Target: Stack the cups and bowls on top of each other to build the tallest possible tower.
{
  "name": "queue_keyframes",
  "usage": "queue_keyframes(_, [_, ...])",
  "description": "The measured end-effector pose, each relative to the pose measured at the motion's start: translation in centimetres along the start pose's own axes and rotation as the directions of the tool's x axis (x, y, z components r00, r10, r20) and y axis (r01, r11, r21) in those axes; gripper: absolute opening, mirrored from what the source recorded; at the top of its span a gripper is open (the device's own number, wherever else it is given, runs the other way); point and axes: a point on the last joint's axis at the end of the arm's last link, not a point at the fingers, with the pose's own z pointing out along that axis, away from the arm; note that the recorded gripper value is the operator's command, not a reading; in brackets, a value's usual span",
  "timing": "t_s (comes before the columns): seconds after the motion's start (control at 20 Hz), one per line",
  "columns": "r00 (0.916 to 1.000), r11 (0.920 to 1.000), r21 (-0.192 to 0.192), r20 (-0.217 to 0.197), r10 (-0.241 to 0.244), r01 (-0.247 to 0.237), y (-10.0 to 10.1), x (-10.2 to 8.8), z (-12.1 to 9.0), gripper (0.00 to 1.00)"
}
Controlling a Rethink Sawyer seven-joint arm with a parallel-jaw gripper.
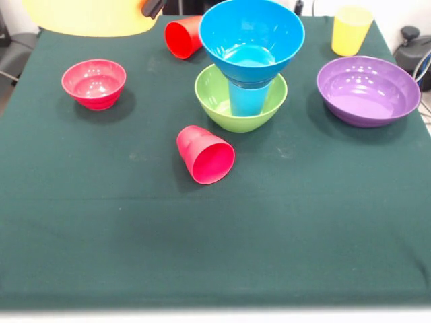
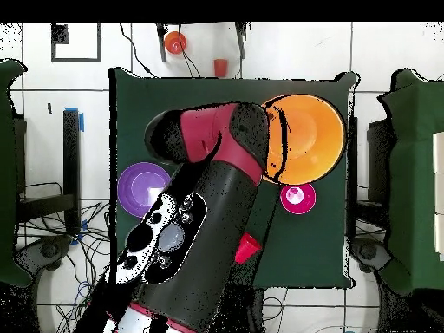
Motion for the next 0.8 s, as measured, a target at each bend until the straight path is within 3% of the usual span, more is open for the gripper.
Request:
queue_keyframes(0.4, [0.9999, 1.0000, 0.002, 0.013, -0.004, 0.004, 0.0, 0.0, -1.3, 0.00])
queue_keyframes(0.8, [0.9993, 0.9993, 0.032, 0.032, -0.019, 0.018, -0.5, 0.1, -2.4, 0.00])
